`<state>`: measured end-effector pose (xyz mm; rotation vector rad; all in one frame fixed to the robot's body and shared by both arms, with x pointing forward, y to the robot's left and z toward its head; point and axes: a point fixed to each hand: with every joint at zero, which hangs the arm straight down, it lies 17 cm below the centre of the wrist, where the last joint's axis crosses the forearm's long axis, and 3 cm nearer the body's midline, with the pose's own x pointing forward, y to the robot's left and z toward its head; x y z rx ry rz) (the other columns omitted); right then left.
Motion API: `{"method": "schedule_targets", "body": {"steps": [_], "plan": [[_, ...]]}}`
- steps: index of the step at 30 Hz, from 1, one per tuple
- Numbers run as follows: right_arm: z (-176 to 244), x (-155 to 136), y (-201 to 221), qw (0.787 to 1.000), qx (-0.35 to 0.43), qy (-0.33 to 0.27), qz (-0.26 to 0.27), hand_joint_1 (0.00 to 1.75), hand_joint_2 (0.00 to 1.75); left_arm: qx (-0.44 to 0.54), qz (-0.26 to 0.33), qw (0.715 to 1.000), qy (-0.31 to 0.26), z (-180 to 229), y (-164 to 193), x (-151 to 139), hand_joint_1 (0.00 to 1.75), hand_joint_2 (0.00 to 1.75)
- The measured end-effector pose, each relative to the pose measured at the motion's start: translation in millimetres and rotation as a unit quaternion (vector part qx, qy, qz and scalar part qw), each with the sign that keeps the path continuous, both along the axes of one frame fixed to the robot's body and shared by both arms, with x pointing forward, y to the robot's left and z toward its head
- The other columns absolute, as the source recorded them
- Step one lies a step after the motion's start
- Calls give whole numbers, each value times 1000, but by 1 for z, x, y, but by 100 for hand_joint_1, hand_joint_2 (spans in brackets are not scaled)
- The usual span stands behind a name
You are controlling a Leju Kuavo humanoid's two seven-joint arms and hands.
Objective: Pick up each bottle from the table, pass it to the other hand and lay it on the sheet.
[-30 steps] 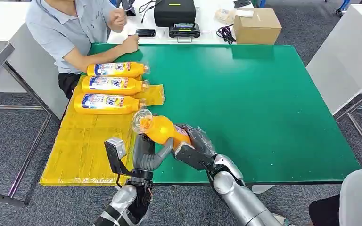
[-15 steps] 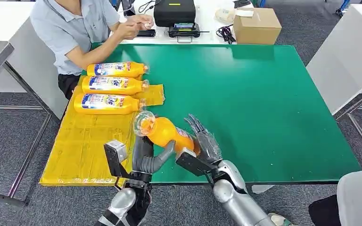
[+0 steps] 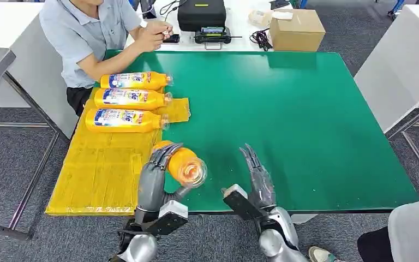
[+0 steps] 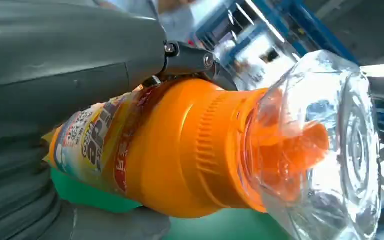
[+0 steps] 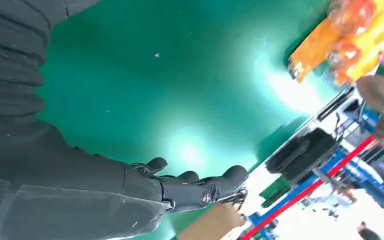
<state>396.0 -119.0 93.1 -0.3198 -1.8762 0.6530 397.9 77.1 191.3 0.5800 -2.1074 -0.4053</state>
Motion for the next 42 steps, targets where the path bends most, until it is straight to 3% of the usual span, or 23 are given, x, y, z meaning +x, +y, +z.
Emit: {"method": "schedule_targets", "body": {"steps": [5, 12, 17, 24, 27, 29, 30, 31, 32, 42], "plan": [[-1, -1, -5, 1000, 17, 9, -8, 0, 175, 134, 51, 990, 0, -13, 7, 5, 175, 175], [0, 0, -9, 999, 30, 13, -15, 0, 175, 272, 122, 954, 25, -36, 22, 21, 175, 175], [-1, 2, -10, 999, 34, 21, -14, 0, 175, 339, 125, 929, 81, -70, 30, 42, 175, 175], [2, 5, -7, 999, 40, 23, -10, 0, 175, 395, 119, 904, 116, -95, 35, 66, 175, 175], [3, 7, -8, 999, 41, 22, -11, 0, 175, 404, 119, 899, 119, -99, 37, 71, 166, 175], [4, 8, -8, 999, 42, 22, -11, 0, 175, 418, 115, 891, 135, -107, 38, 76, 140, 175], [3, 8, -7, 999, 43, 24, -10, 0, 175, 428, 116, 884, 151, -114, 40, 79, 101, 175], [4, 9, -7, 999, 43, 24, -9, 0, 175, 435, 117, 878, 159, -117, 41, 82, 17, 175], [4, 10, -6, 999, 45, 25, -9, 0, 175, 442, 119, 873, 168, -121, 42, 86, 2, 175], [-1, 12, -7, 998, 53, 36, -10, 0, 175, 486, 102, 837, 229, -145, 44, 107, 0, 175]]}}
